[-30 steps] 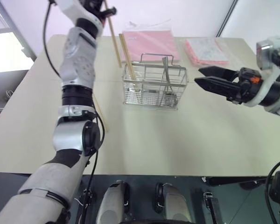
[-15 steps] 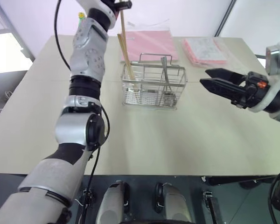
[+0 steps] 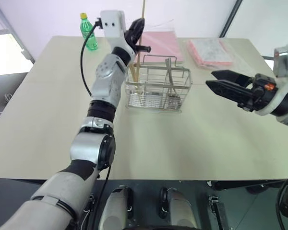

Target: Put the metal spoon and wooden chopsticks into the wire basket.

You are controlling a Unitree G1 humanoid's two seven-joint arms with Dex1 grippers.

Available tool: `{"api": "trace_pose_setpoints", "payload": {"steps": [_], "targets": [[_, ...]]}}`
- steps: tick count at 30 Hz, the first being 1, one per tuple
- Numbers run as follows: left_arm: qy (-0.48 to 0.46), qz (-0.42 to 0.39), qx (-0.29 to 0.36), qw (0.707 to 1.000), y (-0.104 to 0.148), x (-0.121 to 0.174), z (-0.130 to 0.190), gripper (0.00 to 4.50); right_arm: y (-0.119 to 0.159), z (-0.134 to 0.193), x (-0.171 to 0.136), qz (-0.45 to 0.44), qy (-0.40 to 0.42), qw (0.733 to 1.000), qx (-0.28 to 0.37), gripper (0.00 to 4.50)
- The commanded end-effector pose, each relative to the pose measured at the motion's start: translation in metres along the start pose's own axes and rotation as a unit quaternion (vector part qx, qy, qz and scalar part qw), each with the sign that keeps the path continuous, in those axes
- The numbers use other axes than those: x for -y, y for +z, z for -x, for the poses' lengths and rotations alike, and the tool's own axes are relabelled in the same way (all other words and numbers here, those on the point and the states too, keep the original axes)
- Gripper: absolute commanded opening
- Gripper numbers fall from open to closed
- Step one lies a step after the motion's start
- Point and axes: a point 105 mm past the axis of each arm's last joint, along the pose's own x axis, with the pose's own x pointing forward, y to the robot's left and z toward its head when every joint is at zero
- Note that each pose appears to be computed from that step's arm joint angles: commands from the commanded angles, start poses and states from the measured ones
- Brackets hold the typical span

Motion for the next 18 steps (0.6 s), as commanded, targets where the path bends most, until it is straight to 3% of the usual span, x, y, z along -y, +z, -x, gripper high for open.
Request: {"api": "trace_pose_setpoints", "payload": {"steps": [1,6,9,13,15,18], "targets": [[-0.028,-0.001,0.036,0.999,0.024,0.013,-0.001,1.94,0.007,0.0,-0.004,0.015,0.007,1.0,0.013,3.6],[-0.026,0.003,0.037,0.999,0.041,0.012,0.008,4.45,0.006,-0.004,-0.001,0.014,0.011,1.0,0.015,3.6],[-0.002,0.0,0.046,0.999,0.064,0.001,0.017,4.45,0.004,-0.007,0.001,0.014,0.015,1.0,0.013,3.6],[0.093,0.001,0.035,0.995,0.086,-0.039,0.03,4.45,0.002,-0.01,0.003,0.015,0.018,1.0,0.011,3.6],[0.196,-0.013,-0.025,0.98,0.078,-0.08,0.044,4.45,0.003,-0.012,0.003,0.016,0.023,1.0,0.013,3.6],[0.334,-0.015,-0.16,0.929,0.04,-0.128,0.079,4.45,0.002,-0.015,0.003,0.017,0.031,0.999,0.013,3.6]]}}
